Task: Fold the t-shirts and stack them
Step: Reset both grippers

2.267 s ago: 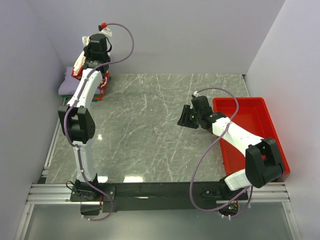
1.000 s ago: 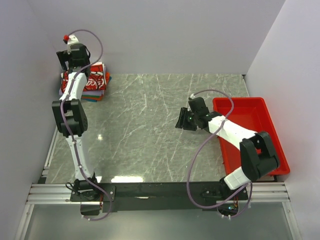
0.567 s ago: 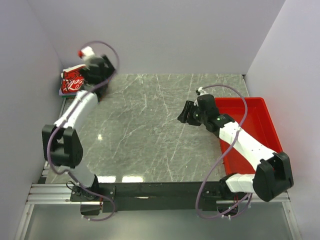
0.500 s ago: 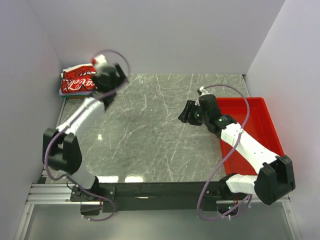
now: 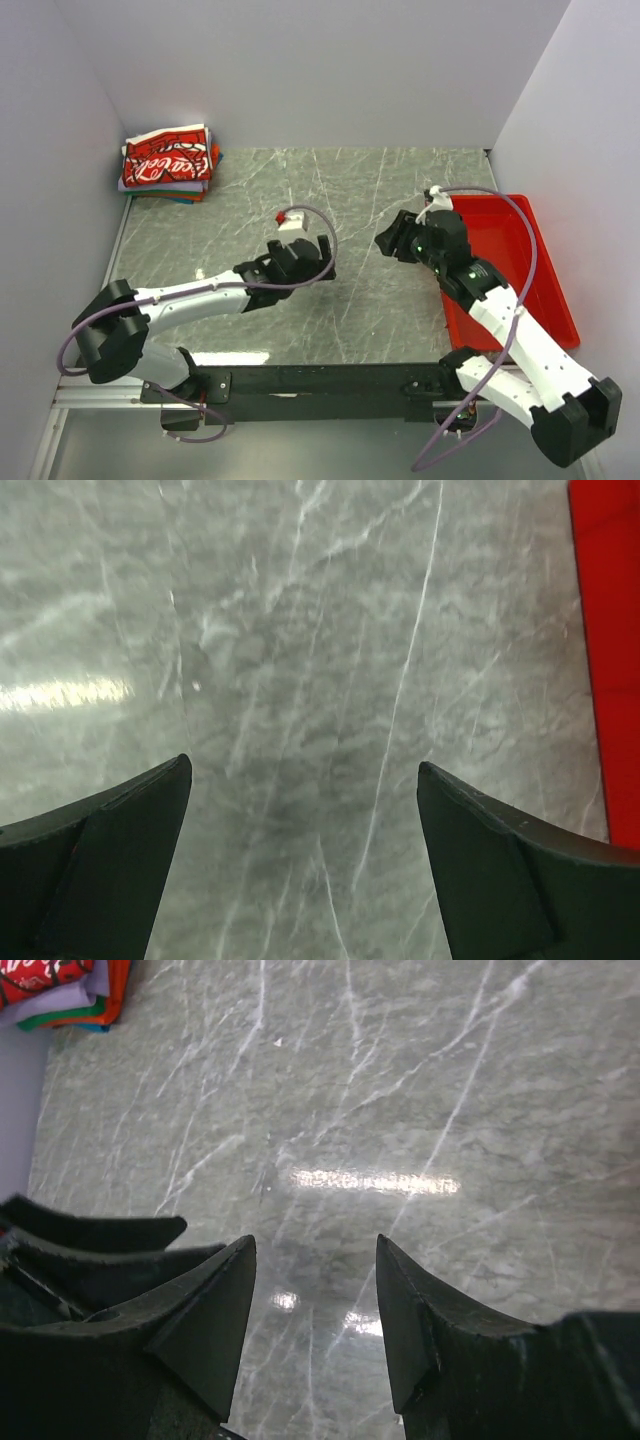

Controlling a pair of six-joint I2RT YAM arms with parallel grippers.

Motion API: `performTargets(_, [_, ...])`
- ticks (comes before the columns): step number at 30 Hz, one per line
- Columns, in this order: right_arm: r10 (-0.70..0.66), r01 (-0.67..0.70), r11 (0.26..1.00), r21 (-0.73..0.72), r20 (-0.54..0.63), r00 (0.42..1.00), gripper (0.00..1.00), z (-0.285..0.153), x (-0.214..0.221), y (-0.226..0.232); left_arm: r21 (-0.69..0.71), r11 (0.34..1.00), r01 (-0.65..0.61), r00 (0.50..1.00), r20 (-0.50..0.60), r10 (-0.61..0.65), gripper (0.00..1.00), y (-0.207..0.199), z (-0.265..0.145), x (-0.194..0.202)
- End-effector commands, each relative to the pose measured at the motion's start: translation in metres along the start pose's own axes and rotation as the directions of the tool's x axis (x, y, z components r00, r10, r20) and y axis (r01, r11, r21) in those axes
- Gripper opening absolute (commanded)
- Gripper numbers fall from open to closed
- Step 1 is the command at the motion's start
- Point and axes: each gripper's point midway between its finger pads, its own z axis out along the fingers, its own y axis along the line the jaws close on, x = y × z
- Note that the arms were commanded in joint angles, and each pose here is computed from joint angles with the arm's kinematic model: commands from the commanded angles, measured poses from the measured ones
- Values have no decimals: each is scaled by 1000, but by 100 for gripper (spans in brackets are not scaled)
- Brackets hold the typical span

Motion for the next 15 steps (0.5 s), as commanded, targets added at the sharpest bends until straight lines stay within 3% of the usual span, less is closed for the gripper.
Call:
performTargets(1, [4,-7,999,45,51,999,58,-11,-1,-12,-39,999,28,1000,9,-28,100,-7,-6,8])
performTargets(8, [10,-20,995,99,95,995,59,-27,7,-32,27,1000,15,1000,-15,-14,99,-20,-16,22])
performTargets(15, [11,-23,992,123,99,995,59,-30,10,-39,95,995,42,994,101,-51,99,-15,-46,-13])
